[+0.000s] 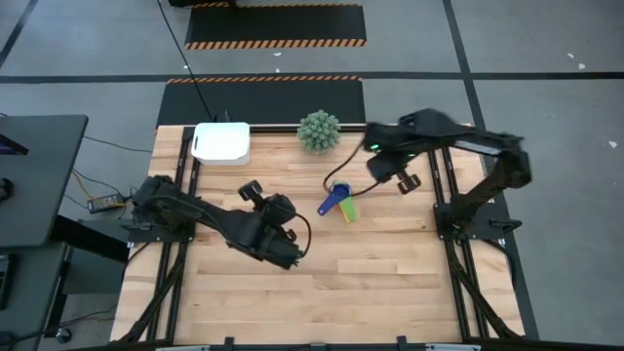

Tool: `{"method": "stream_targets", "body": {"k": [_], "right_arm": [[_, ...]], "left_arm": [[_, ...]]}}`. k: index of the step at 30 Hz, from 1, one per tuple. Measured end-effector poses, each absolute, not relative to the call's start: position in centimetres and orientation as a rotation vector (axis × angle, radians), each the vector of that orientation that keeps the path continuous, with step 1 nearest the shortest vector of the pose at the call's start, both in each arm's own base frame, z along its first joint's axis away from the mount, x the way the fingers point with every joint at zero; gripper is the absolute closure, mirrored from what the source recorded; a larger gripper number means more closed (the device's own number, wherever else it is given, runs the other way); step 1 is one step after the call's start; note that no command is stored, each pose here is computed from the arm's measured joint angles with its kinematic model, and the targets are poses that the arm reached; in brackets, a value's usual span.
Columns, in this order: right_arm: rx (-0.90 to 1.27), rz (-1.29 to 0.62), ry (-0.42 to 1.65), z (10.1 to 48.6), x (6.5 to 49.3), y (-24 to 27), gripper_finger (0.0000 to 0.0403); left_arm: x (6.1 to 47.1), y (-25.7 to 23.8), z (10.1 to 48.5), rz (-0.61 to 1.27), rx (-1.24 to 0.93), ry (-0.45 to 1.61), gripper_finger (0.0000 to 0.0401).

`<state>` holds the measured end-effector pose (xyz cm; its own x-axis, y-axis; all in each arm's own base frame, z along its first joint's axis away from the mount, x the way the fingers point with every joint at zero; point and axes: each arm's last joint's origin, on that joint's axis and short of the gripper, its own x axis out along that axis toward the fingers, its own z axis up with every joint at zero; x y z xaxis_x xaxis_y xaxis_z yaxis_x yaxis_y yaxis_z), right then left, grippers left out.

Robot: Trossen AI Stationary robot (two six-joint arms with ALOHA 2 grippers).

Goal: Nest measuring cups in basket
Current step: Stack the violet measuring cup on top of the green measuring cup

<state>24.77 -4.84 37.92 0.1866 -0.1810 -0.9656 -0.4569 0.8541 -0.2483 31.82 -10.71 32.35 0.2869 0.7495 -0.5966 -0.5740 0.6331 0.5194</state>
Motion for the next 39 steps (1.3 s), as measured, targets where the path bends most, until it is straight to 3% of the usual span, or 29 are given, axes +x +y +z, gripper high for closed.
{"method": "stream_targets", "body": {"k": [8,14,19,24,33,39], "right_arm": [[-0.324,0.024,0.972,43.4,18.4,-2.3,0.0402],[-0.258,-0.015,0.800,43.3,14.7,-1.1,0.0402],[-0.265,-0.055,0.734,40.4,12.8,-0.9,0.0402],[-0.217,-0.085,0.633,36.3,13.3,-0.9,0.0402],[0.069,-0.223,0.657,26.8,16.5,-1.7,0.0403],[0.227,-0.344,0.699,21.9,17.3,-2.8,0.0403]], "left_arm": [[30.6,-9.5,33.1,0.893,0.271,0.924,0.0401],[29.4,-8.1,30.5,0.890,0.256,1.013,0.0401],[29.8,-6.3,29.5,0.807,0.146,0.931,0.0401],[32.3,-3.3,27.8,0.592,0.036,0.886,0.0401],[35.3,4.1,25.6,0.547,-0.130,0.781,0.0401],[36.8,6.0,22.7,0.445,-0.215,0.846,0.0401]]}}
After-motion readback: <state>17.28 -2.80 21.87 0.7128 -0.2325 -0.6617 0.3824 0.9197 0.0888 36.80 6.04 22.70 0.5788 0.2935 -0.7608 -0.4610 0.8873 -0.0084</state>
